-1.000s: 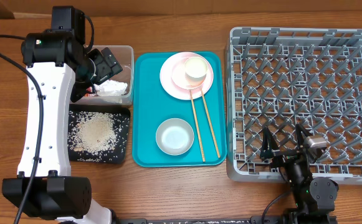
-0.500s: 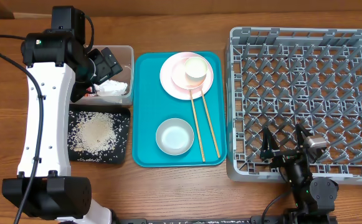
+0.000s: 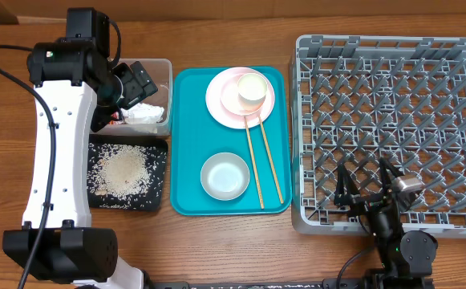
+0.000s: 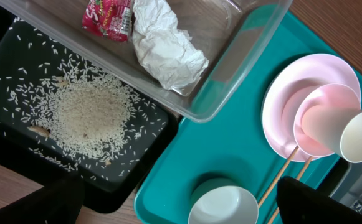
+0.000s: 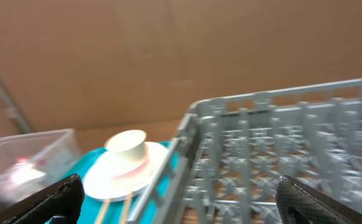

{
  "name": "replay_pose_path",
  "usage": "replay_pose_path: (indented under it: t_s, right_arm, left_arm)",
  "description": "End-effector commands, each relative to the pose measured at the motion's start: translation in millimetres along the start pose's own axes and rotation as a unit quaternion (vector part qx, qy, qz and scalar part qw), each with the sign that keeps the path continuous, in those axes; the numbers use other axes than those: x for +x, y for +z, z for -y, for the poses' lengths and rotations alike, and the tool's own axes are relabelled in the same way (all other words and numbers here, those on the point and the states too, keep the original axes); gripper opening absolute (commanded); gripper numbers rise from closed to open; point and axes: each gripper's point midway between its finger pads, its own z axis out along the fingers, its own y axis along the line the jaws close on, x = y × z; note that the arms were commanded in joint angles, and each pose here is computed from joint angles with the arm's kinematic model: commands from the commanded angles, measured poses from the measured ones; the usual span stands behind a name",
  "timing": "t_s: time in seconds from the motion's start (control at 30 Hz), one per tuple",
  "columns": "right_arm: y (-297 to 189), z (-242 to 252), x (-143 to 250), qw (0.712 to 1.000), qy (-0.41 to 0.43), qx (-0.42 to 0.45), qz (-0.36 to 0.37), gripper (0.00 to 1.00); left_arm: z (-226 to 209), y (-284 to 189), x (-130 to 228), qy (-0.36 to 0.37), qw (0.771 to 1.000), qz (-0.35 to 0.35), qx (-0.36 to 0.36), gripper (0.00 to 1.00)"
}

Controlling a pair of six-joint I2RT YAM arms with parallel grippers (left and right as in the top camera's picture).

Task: Sort waste into correct bins and load items into the dishwasher
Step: 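Reach the right gripper over the grey bowl on the teal tray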

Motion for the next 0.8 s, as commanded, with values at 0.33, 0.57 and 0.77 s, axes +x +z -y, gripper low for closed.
replay_pose_path:
  t_s: [0.33,0.57,0.77]
  right_arm:
    - [-16.8,-40.8,-79.8,0.993,0.074,-0.015,-0.086,1.0]
    - [-1.9,-54.2,-120.6,0.963,0.105,0.017,-0.249,1.0]
    - [27.6,-100.2,-151.2,0.924,0.17,-0.095,-0.33,1.0]
  left_arm:
    - [4.1,-8.0,-1.5,0.0,1.0,0.008,0.012,1.0]
    - [4.5,-8.0,-1.2,0.001,1.0,0.008,0.013,1.0]
    - [4.1,-8.0,-1.5,0.0,1.0,0.008,0.012,1.0]
